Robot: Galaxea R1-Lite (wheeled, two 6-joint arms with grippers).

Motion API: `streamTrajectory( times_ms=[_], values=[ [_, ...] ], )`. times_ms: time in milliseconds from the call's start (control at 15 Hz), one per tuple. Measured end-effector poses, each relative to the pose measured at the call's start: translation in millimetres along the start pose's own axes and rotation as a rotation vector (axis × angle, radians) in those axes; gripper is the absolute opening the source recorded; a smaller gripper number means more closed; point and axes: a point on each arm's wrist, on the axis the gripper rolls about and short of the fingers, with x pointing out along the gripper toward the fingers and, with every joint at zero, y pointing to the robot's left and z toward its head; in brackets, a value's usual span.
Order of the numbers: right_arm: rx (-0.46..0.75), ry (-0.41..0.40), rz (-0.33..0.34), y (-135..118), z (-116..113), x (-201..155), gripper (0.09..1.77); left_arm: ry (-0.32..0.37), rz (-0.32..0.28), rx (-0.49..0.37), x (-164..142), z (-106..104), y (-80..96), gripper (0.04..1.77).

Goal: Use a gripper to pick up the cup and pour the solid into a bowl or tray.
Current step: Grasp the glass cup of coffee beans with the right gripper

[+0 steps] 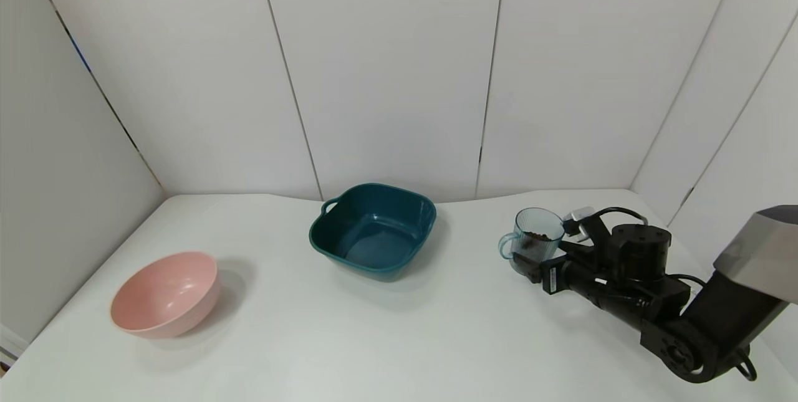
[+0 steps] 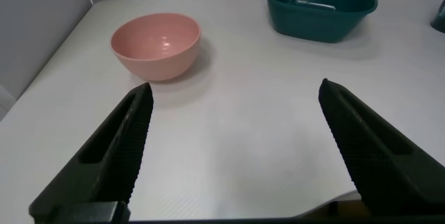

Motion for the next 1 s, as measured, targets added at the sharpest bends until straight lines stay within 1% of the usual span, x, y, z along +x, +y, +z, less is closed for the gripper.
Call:
streamTrajectory(
  times_ms=[400,667,1000],
  values=[
    [-0.004,-0.061,-0.027,-2,0,17,1.71,0.000,0.000,0.000,0,0,0.0,1.72],
    [-0.005,-0.075,-0.027,-2,0,26,1.71,0.000,0.000,0.000,0,0,0.0,1.72],
    [-0.004,-0.091,-0.044,-3,0,36,1.71,0.000,0.000,0.000,0,0,0.0,1.72]
  ],
)
